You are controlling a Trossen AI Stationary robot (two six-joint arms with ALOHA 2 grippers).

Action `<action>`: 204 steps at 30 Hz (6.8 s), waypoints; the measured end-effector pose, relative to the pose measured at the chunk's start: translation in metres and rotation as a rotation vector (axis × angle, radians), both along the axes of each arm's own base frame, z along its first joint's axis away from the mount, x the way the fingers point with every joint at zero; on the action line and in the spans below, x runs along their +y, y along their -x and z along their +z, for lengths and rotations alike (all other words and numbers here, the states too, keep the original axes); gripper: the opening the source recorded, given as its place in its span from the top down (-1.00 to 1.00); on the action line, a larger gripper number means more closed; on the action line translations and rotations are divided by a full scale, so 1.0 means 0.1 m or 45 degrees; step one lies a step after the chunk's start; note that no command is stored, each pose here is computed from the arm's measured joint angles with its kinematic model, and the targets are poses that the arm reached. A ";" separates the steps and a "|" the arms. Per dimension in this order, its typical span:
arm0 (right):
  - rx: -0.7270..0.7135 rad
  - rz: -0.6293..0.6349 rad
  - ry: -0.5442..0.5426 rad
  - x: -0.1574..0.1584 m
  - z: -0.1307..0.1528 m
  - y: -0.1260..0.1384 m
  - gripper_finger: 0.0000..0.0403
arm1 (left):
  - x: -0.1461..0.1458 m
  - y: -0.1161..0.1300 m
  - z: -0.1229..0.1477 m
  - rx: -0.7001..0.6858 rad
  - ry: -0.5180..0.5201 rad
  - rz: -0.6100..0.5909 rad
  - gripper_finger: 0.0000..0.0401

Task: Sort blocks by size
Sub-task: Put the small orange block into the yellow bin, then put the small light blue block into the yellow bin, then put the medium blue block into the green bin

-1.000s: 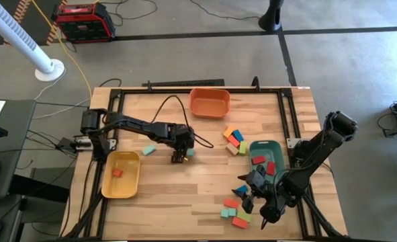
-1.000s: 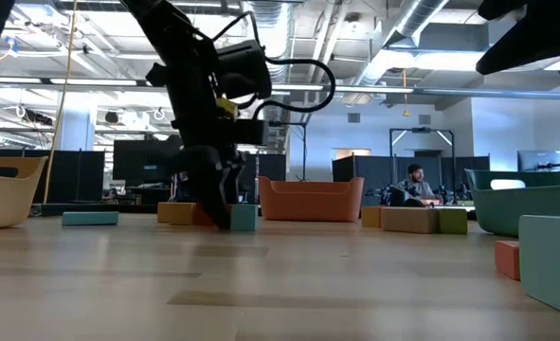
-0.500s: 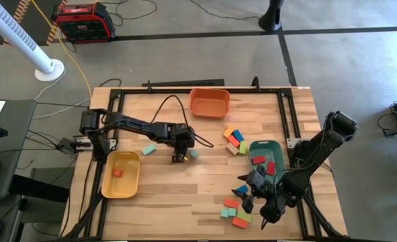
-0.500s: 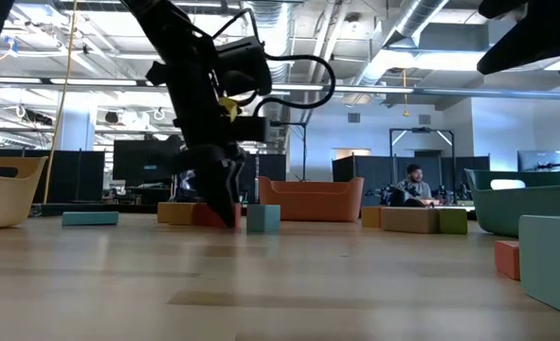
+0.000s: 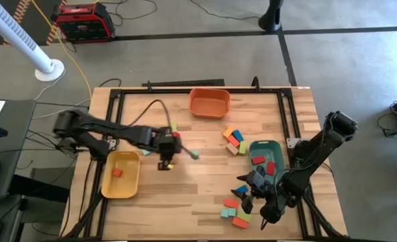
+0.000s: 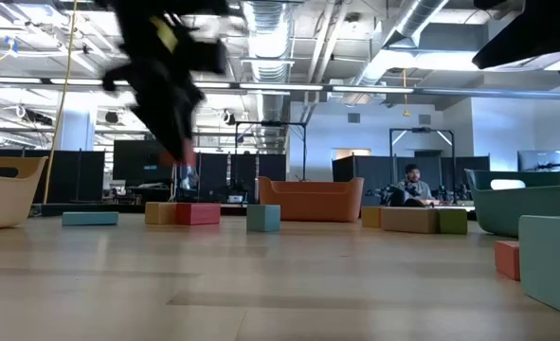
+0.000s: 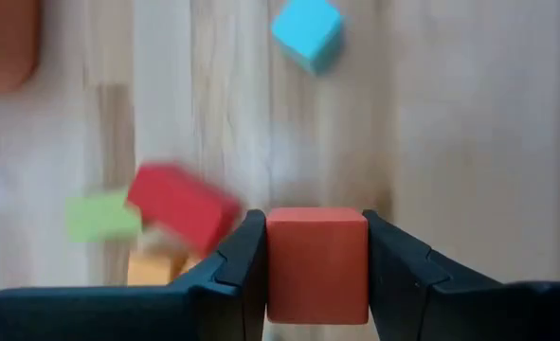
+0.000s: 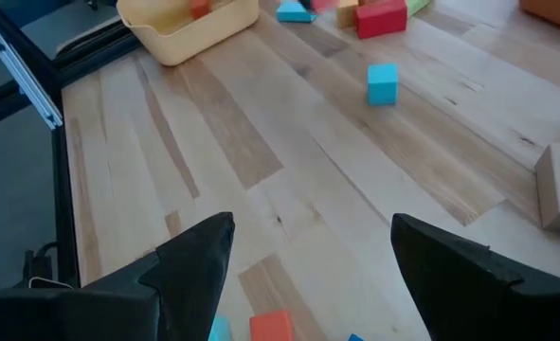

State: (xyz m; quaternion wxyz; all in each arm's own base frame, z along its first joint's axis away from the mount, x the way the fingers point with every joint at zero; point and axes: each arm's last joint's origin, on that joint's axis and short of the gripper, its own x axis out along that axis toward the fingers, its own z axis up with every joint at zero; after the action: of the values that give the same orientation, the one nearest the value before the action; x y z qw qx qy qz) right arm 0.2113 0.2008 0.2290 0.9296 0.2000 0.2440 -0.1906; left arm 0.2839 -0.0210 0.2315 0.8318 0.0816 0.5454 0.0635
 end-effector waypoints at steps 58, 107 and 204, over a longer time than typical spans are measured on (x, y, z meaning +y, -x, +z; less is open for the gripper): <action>-0.015 0.086 0.062 0.10 0.02 0.08 -0.57 | -0.75 0.93 0.40 -0.562 0.200 0.260 -0.42; -0.032 0.112 0.040 0.15 0.03 0.10 -0.57 | -0.20 -0.84 -1.09 -0.523 -0.051 0.470 0.17; 0.709 0.752 0.140 -0.43 -0.16 -0.23 -0.57 | -0.89 1.78 -0.20 0.299 0.103 0.510 -0.33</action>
State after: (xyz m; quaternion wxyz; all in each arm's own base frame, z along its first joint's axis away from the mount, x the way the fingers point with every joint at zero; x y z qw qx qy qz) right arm 0.2343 0.1580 0.2131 0.8520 0.0122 0.5228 0.0248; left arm 0.1060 -0.1105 0.2115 0.7361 -0.0549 0.6458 0.1953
